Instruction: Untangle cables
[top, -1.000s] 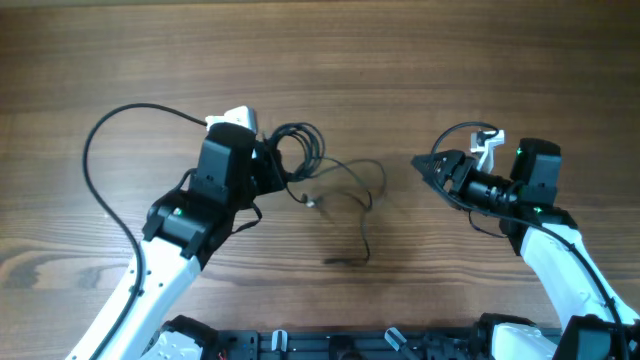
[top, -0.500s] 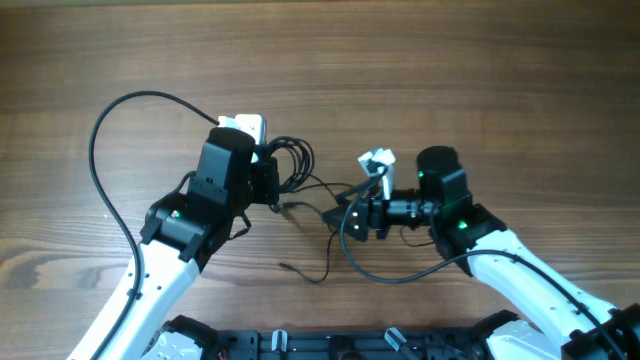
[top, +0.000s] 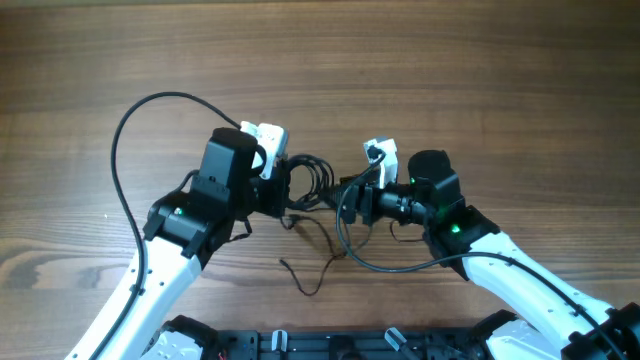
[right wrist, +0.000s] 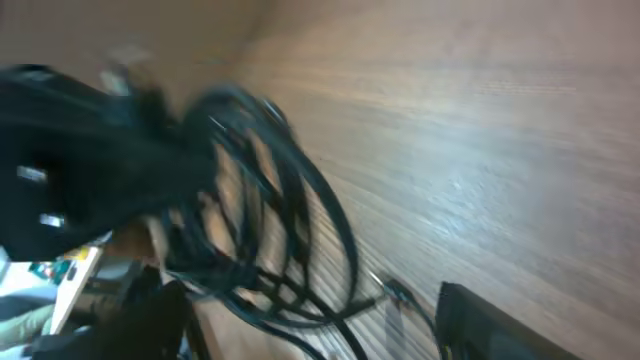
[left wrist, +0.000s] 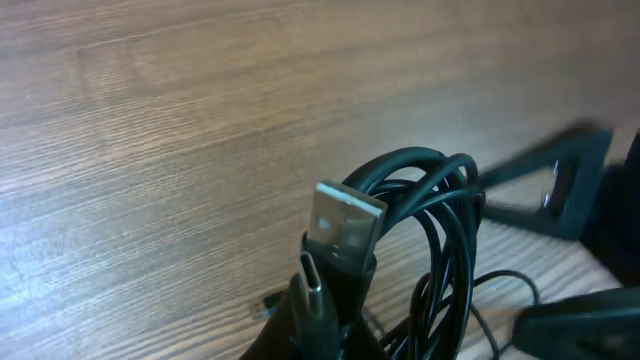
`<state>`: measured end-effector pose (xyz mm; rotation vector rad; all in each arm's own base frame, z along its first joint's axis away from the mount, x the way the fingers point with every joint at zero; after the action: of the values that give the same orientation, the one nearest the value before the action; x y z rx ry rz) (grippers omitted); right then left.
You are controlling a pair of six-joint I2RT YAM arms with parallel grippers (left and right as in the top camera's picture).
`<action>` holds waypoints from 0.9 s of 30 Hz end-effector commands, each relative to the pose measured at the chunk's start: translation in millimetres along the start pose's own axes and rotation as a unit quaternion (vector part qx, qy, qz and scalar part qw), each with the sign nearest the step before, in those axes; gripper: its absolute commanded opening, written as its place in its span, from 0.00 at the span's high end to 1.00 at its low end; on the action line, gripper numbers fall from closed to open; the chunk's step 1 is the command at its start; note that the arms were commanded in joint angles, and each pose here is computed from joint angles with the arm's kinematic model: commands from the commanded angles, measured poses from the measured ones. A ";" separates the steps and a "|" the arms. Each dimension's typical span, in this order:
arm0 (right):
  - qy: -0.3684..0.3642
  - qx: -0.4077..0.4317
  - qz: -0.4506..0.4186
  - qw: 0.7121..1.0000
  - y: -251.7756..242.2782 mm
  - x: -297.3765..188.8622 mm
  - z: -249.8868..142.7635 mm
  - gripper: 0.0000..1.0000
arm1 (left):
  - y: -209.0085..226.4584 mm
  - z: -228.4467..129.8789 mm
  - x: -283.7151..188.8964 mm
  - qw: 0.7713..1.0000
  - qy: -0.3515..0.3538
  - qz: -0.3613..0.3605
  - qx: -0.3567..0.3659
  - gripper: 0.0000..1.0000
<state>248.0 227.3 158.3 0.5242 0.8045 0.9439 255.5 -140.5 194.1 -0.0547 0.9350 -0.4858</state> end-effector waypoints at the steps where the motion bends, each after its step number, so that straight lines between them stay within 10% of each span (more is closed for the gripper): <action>1: -0.006 -0.029 0.045 0.999 17.8 -2.0 6.9 0.17 | -9.6 -7.0 0.9 0.994 0.016 -0.043 0.096 0.96; 8: 0.019 -0.009 0.030 0.999 6.4 3.6 -4.3 0.96 | -39.9 -5.3 -5.2 0.978 0.002 -0.158 0.139 0.95; 11: 0.011 -0.015 0.034 0.999 8.2 3.6 -1.1 0.95 | -33.3 -3.5 -4.2 0.987 0.006 -0.140 0.085 0.67; 13: -0.004 -0.005 0.023 1.000 6.0 3.8 4.0 0.95 | -18.9 -0.3 -2.0 0.995 0.010 -0.094 -0.022 0.06; 14: -0.019 0.023 -0.003 1.000 -1.0 3.9 7.7 0.95 | -10.5 0.8 -1.2 0.991 0.012 -0.069 -0.116 0.00; 19: -0.077 0.119 -0.071 0.987 -21.1 1.1 20.5 0.96 | -24.0 -1.0 -2.1 0.940 0.048 -0.104 -0.322 0.00; 20: -0.081 0.139 -0.070 0.985 -21.4 0.9 21.3 0.96 | -32.1 -4.5 0.0 0.934 0.063 -0.111 -0.334 0.30; 21: -0.081 0.139 -0.069 0.984 -21.1 0.9 21.4 0.96 | -35.0 -6.7 1.7 0.926 0.072 -0.110 -0.355 0.36; 27: -0.060 0.151 -0.042 0.986 -13.4 2.5 16.9 0.95 | -39.4 -32.7 47.2 0.851 0.119 0.004 -0.512 0.29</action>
<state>271.1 217.5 157.1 0.7599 0.8293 0.6869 234.2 -186.4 175.3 -0.8682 1.3190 -0.1880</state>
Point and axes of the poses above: each gripper's point midway between its finger pads, its own x axis out along the fingers, its own y axis along the line the jaws close on, z = x × y, the point moved 4 cm from there along -x, back along the fingers
